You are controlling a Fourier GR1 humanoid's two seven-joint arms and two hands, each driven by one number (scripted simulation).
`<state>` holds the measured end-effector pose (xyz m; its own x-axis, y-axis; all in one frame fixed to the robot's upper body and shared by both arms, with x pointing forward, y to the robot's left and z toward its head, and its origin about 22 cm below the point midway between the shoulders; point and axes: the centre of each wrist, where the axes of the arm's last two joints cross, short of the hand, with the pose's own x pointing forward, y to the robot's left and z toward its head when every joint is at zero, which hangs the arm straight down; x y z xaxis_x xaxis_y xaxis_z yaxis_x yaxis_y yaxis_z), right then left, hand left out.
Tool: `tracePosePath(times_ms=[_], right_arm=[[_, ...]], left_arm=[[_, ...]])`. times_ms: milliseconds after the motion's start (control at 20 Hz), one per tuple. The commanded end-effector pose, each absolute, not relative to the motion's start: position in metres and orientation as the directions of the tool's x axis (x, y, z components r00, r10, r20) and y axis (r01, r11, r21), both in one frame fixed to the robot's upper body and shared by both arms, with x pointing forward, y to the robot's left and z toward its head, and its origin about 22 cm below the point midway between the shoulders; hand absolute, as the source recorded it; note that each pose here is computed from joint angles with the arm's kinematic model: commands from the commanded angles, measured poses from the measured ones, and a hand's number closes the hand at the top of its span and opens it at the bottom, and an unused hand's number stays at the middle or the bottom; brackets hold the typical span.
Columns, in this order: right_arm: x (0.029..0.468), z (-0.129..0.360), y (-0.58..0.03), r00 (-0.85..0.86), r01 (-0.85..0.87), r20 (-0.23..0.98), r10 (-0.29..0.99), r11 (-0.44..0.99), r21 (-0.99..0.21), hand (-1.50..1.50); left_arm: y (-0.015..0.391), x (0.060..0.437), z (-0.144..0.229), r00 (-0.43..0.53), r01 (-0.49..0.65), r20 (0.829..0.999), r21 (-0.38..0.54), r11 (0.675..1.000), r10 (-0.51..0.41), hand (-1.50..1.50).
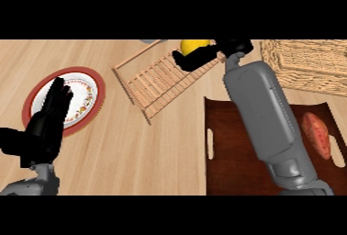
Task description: Pick the lemon from the tray and place it in the tiered shelf
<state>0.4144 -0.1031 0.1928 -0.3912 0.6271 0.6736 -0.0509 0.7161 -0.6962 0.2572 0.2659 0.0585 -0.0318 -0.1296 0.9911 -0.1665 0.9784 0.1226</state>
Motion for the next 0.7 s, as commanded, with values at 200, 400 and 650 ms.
tracePosePath(times_ms=[200, 400, 650], right_arm=[[0.440, 0.166, -0.093, -0.301, -0.072, 0.785, 0.541, 0.808, -0.584, 1.50], [0.452, 0.154, -0.093, -0.275, -0.143, 0.778, 0.565, 0.776, -0.614, -1.50], [0.459, 0.163, -0.098, -0.303, -0.188, 0.812, 0.499, 0.804, -0.564, -1.50]], left_arm=[[0.279, 0.261, 0.059, -0.043, -0.160, 0.991, 0.115, 0.980, -0.123, 0.00], [0.272, 0.269, 0.062, -0.052, -0.162, 0.988, 0.136, 0.977, -0.146, 0.00], [0.276, 0.257, 0.067, -0.055, -0.168, 0.989, 0.126, 0.978, -0.137, 0.00]])
